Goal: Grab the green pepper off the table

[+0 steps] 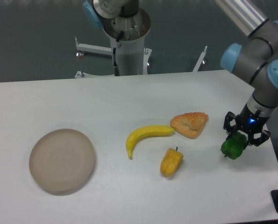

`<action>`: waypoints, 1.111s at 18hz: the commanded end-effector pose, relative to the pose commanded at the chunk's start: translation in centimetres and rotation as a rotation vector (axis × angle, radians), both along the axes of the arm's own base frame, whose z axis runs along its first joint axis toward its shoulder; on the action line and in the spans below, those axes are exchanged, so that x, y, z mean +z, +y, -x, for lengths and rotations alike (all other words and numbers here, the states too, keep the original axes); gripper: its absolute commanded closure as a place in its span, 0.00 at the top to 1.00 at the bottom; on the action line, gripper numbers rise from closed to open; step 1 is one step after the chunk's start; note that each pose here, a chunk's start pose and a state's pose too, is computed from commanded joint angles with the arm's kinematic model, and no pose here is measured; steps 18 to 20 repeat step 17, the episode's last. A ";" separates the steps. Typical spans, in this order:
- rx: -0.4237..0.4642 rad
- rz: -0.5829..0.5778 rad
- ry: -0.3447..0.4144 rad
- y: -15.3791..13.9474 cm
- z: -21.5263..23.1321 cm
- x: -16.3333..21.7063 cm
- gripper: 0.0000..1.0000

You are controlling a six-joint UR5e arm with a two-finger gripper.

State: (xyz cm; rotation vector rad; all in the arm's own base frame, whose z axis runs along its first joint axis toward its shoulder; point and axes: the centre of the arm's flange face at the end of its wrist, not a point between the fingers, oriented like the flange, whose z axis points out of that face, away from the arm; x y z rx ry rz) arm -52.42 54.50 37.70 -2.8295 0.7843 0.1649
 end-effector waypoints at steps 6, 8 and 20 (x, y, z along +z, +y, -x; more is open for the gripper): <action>-0.082 -0.013 0.082 3.2 -5.1 4.9 0.33; -0.107 0.004 0.114 4.5 -6.6 5.5 0.33; -0.142 0.004 0.121 6.9 -8.4 4.3 0.33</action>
